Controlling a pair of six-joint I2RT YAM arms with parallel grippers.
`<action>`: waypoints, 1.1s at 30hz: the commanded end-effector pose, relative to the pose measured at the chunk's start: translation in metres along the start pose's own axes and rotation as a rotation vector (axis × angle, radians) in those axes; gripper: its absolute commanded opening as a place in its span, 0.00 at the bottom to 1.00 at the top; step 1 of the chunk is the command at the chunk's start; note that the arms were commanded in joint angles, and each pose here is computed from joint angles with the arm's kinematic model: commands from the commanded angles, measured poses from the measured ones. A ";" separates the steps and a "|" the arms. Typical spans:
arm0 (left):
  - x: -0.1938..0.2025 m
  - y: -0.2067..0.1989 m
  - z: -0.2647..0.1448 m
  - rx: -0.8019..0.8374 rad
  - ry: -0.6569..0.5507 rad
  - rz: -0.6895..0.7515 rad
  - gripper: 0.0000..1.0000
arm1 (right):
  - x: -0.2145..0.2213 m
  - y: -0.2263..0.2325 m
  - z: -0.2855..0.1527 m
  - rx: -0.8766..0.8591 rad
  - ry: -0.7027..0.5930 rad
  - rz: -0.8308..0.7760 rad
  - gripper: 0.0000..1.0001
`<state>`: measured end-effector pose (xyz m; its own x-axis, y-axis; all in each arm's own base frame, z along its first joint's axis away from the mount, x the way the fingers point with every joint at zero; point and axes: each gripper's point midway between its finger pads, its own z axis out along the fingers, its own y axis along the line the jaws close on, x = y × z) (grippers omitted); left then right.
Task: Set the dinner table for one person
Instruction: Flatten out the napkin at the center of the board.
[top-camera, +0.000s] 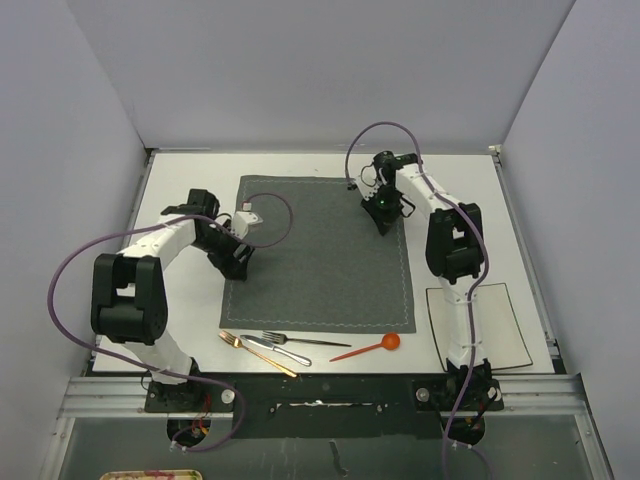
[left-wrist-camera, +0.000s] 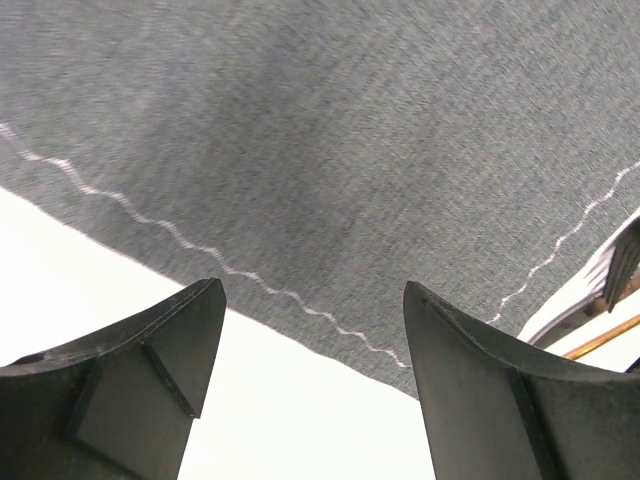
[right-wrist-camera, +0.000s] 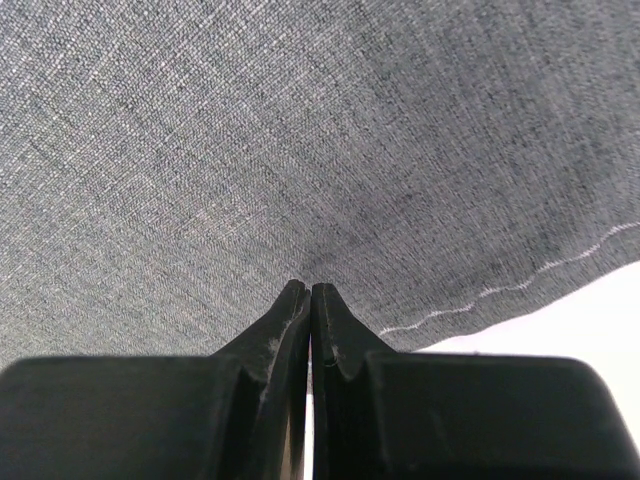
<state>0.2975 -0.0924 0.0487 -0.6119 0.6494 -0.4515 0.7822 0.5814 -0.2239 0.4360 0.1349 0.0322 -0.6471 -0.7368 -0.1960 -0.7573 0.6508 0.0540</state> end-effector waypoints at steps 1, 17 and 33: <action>-0.036 0.025 -0.033 -0.143 -0.138 0.033 0.71 | -0.017 -0.001 -0.006 0.008 -0.050 -0.004 0.00; -0.030 0.035 -0.041 -0.202 -0.138 0.019 0.71 | -0.033 -0.016 -0.005 0.052 -0.079 -0.012 0.00; -0.033 0.055 -0.056 -0.309 -0.196 -0.001 0.71 | -0.039 -0.018 0.011 0.050 -0.073 -0.007 0.00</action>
<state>0.3347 -0.0593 0.0750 -0.6079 0.5828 -0.5393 0.7139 0.6984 -0.0500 0.4633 0.1461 0.0206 -0.6424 -0.7308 -0.2309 -0.7555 0.6545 0.0305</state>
